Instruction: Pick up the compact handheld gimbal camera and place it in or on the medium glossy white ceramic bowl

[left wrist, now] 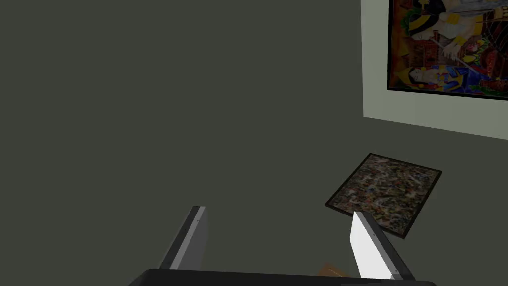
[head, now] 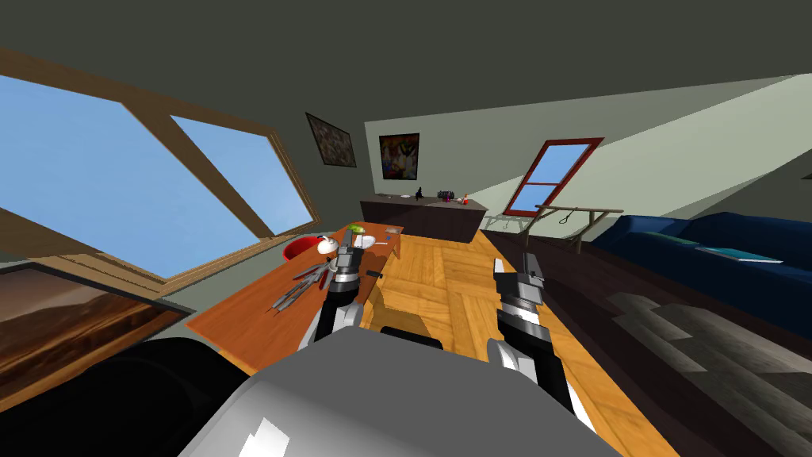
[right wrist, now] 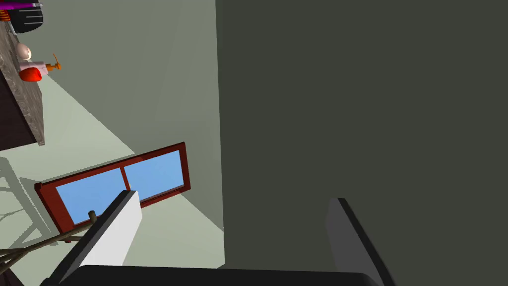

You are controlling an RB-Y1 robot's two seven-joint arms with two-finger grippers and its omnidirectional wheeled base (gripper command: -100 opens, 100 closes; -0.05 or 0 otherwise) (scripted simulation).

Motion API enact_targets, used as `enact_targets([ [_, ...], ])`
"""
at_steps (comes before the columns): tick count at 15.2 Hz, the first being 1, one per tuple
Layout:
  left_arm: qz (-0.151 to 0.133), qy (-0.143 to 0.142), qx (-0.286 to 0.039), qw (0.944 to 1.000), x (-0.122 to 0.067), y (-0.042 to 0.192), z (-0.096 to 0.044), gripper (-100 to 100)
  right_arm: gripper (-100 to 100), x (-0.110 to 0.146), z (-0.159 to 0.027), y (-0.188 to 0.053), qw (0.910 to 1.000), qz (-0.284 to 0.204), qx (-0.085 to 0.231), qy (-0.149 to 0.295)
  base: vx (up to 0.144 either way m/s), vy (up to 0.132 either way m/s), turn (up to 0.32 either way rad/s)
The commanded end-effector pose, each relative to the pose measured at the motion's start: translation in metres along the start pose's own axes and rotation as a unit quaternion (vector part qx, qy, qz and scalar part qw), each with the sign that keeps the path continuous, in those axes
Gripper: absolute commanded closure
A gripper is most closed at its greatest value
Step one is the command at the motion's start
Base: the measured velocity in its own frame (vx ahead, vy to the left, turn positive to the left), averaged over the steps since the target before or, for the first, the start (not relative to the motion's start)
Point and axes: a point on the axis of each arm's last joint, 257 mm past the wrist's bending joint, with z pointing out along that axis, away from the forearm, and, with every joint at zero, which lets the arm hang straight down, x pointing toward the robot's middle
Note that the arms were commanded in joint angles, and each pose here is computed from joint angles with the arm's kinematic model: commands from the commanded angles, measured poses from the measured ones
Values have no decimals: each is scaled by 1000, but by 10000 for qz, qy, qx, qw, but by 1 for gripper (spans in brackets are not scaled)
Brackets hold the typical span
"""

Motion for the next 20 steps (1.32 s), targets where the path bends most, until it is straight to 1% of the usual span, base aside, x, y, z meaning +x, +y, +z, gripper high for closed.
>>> enact_targets([
  [1,90,164,-190,9996,1,12,-3,-100,0,0,0,0,10000,0,0,0,13,-2,-34],
  [2,141,242,-317,9991,1,20,-5,-100,0,0,0,0,10000,0,0,0,39,-2,-51],
  [3,141,242,-317,9991,1,20,-5,-100,0,0,0,0,10000,0,0,0,44,-1,-28],
  [5,258,386,-636,9969,-1,39,-10,-100,0,0,0,0,10000,0,0,0,56,2,-39],
  [6,259,387,-656,9968,-1,40,-10,-100,0,0,0,0,10000,0,0,0,58,5,-34],
  [7,324,449,-864,9947,-4,53,-14,-100,0,0,0,0,10000,0,0,0,56,0,-40],
  [8,324,449,-864,9947,-4,53,-14,-100,0,0,0,0,10000,0,0,0,52,-2,-31],
  [9,391,501,-1096,9919,-7,67,-19,-100,0,0,0,0,10000,0,0,0,56,-7,-47],
  [10,391,501,-1096,9919,-7,67,-19,-100,0,0,0,0,10000,0,0,0,55,-5,-36],
  [11,458,542,-1315,9888,-11,80,-24,-100,0,0,0,0,10000,0,0,0,58,-5,-46],
  [12,460,544,-1349,9883,-11,82,-25,-100,0,0,0,0,10000,0,0,0,58,0,-41],
  [13,528,576,-1590,9842,-16,96,-31,-100,0,0,0,0,10000,0,0,0,65,-1,-46],
  [14,529,578,-1622,9836,-16,97,-31,-100,0,0,0,0,10000,0,0,0,60,-5,-41],
  [15,597,601,-1870,9787,-22,112,-39,-100,0,0,0,0,10000,0,0,0,69,-7,-54],
  [16,599,604,-1912,9779,-22,114,-39,-100,0,0,0,0,10000,0,0,0,69,-1,-45],
  [17,665,616,-2130,9728,-28,126,-47,-100,0,0,0,0,10000,0,0,0,70,6,-55],
  [18,668,621,-2216,9709,-29,130,-49,-100,0,0,0,0,10000,0,0,0,69,7,-51],
  [19,731,625,-2433,9652,-36,143,-57,-100,0,0,0,0,10000,0,0,0,76,0,-66],
  [20,733,628,-2496,9635,-36,146,-59,-100,0,0,0,0,10000,0,1,0,73,-1,-50],
])
